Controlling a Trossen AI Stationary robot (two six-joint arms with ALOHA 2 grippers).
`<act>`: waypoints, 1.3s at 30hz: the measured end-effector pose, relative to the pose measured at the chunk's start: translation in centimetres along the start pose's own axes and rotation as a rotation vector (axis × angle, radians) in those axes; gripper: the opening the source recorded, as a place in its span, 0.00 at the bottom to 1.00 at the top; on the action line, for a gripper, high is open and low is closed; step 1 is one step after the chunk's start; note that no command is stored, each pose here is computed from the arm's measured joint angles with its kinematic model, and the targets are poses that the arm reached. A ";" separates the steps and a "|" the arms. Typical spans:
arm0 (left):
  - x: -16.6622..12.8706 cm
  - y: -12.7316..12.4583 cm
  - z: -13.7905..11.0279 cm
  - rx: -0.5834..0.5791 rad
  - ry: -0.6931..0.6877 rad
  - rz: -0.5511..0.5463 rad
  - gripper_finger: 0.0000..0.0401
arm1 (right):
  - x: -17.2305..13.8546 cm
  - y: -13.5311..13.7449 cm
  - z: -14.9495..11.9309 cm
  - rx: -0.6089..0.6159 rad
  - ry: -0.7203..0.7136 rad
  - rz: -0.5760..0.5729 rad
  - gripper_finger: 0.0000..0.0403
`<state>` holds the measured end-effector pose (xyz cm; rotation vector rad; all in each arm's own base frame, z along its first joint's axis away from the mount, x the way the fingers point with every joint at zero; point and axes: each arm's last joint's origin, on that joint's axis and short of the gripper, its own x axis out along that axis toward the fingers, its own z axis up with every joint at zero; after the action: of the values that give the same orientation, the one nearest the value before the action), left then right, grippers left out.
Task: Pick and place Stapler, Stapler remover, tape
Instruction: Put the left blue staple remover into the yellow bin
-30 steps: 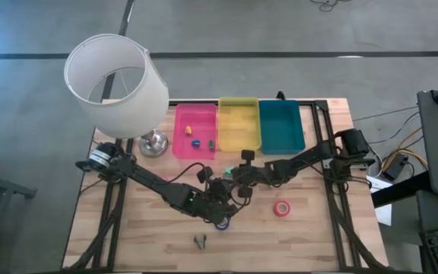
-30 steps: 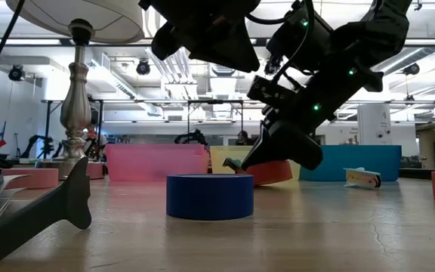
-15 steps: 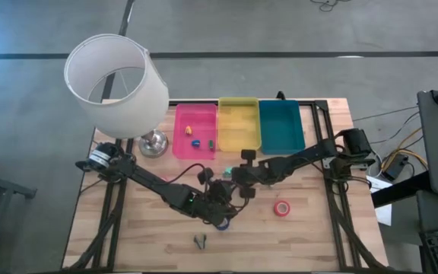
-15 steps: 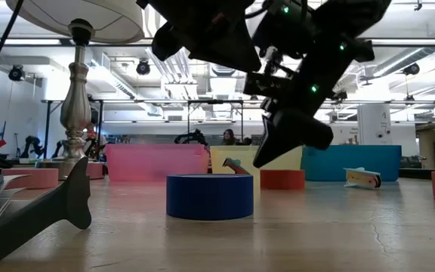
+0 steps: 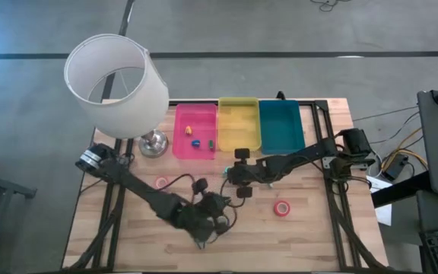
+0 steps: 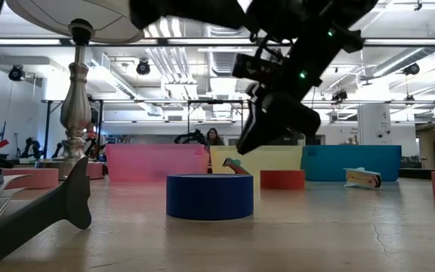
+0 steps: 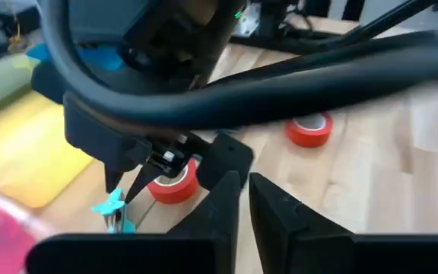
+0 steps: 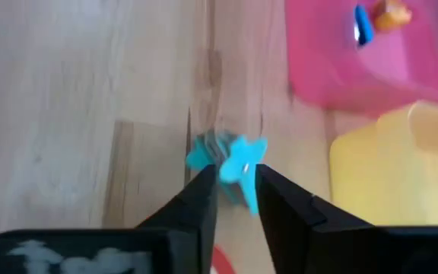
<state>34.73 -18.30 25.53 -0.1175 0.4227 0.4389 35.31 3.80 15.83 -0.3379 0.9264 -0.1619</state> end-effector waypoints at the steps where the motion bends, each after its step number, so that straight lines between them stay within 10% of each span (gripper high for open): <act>1: -0.7 0.0 0.1 0.007 -0.001 -0.004 0.08 | -0.1 -0.1 0.2 0.001 -0.007 0.000 0.25; 12: -6.6 0.4 -0.4 0.027 0.008 0.025 0.07 | 0.4 -0.8 -0.4 -0.005 0.016 0.020 0.39; 28: -7.0 0.3 -0.7 0.029 -0.014 0.052 0.07 | 5.4 -1.2 -1.3 -0.015 0.016 0.057 0.42; 39: -6.5 0.8 -2.2 0.036 0.008 0.075 0.07 | 4.9 -1.1 -1.4 -0.046 0.049 0.127 0.22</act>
<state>28.21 -20.52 26.24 -0.0687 0.4439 0.5041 37.09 1.04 11.72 -0.3176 0.9982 -0.0321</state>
